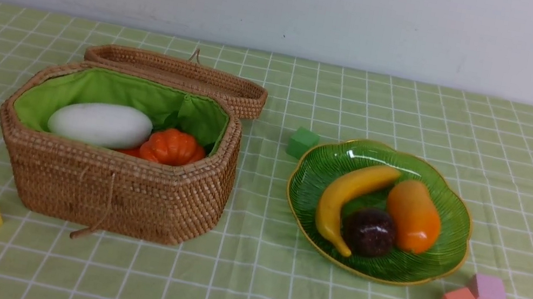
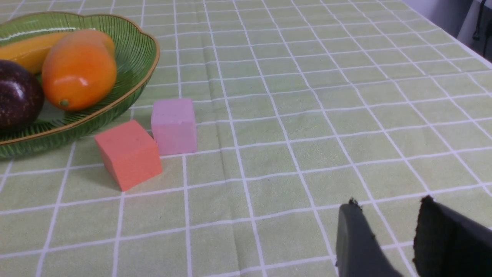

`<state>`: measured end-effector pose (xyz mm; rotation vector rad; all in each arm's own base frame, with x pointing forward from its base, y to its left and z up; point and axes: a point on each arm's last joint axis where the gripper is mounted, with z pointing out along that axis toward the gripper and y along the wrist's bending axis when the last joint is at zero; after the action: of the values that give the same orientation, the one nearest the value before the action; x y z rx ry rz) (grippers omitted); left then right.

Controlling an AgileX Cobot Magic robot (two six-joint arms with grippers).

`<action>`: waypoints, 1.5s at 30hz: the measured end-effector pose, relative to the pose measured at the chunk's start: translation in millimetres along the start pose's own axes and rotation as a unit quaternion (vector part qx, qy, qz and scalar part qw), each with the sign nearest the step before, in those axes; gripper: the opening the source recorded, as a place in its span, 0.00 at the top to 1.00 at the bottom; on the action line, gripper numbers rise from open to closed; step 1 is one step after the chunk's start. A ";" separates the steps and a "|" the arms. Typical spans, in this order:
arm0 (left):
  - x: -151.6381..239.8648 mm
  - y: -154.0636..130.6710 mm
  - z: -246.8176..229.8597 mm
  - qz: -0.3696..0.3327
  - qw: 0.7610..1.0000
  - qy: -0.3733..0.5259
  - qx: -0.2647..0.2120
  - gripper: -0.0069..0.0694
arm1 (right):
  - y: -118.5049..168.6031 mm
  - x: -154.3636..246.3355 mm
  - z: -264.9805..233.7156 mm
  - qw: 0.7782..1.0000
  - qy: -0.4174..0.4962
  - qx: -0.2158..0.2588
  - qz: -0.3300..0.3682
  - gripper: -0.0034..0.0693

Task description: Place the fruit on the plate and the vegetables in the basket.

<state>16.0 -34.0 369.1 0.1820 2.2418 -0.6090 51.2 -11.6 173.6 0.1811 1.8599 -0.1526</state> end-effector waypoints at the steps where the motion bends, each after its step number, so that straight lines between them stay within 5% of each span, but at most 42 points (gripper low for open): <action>1: 0.3 0.4 0.5 0.000 1.000 0.001 -0.001 0.93 | 0.0 -0.1 0.0 1.000 -0.001 0.000 0.000 0.62; 10: -1.7 11.0 0.3 0.054 0.997 -0.007 -0.059 0.93 | 0.0 -0.1 0.0 1.000 -0.001 0.000 0.000 0.62; 18: 5.7 36.6 20.4 0.085 0.962 -0.229 -0.119 0.93 | 0.0 -0.1 0.0 1.000 -0.001 0.000 0.000 0.62; 24: 60.7 72.5 65.6 0.101 0.929 -0.320 -0.155 0.93 | 0.0 -0.1 0.0 1.000 -0.001 0.000 0.000 0.62; 32: 120.8 109.8 124.8 0.077 0.960 -0.189 -0.189 0.93 | 0.0 -0.1 0.0 1.000 -0.001 0.000 0.000 0.62; 45: 122.1 110.1 124.8 0.075 0.962 -0.179 -0.192 0.93 | 0.0 -0.2 0.0 1.000 -0.001 0.000 0.000 0.62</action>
<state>50.8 -5.4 167.7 0.0389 1.9254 -0.1049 51.2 -11.6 173.7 0.1808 1.8581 -0.1527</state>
